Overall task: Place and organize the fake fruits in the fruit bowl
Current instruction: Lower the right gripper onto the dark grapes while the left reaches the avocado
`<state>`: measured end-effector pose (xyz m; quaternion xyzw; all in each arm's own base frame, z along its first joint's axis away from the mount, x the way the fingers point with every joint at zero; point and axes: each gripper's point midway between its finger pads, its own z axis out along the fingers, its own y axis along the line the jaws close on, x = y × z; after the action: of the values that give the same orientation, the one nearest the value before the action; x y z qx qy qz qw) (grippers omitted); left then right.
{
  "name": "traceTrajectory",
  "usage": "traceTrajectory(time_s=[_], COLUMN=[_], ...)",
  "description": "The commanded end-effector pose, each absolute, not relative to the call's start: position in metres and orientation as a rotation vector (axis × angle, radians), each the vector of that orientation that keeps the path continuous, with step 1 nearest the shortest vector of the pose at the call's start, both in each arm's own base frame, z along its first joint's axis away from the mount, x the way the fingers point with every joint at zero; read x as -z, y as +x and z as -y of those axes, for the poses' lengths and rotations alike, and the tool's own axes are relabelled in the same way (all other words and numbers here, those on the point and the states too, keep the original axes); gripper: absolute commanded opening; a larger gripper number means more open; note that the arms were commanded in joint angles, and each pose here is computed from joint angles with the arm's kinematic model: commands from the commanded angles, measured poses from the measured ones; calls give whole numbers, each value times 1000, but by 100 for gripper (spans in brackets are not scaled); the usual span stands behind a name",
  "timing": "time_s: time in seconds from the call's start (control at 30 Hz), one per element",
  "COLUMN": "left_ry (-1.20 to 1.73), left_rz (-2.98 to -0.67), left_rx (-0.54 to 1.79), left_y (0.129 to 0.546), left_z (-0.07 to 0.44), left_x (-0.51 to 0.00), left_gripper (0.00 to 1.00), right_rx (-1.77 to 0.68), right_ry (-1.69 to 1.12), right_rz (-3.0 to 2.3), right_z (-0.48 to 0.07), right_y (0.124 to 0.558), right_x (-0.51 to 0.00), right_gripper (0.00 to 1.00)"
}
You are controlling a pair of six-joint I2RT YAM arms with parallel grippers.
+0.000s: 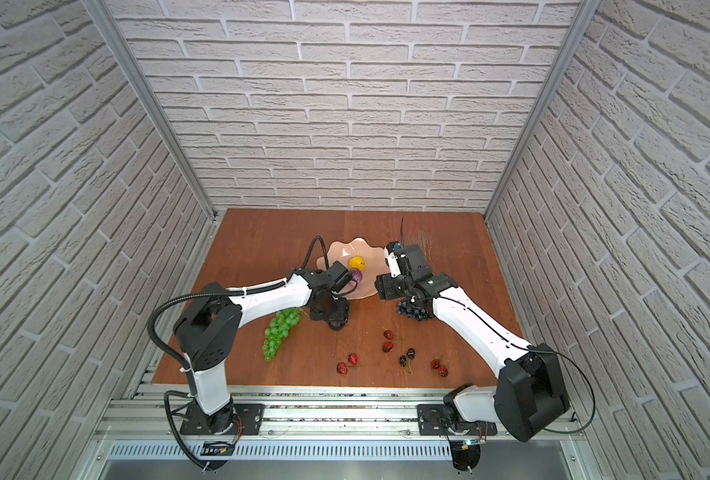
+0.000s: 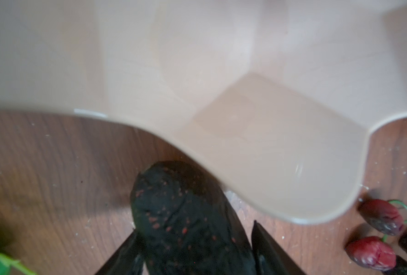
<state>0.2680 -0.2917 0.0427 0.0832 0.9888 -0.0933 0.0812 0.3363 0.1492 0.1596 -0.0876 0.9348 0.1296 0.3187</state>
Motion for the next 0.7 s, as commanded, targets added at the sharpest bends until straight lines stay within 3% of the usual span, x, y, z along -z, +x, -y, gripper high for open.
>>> traceTrajectory(time_s=[0.0,0.33,0.67], left_ry=[227,255,326], left_rz=[-2944,-2934,-2927], left_rx=[268,285,322], left_y=[273,267,250], left_z=[291,286,275], left_x=[-37,-45,-73], left_gripper=[65,44,41], right_rx=[-360,-352,-344], right_ry=[-236,-221,-211], right_rz=[-2425,-2419,-2407], right_z=[-153,-152,-151], right_y=[337,339,342], right_x=[-164,-165,-170], right_gripper=[69,69,69])
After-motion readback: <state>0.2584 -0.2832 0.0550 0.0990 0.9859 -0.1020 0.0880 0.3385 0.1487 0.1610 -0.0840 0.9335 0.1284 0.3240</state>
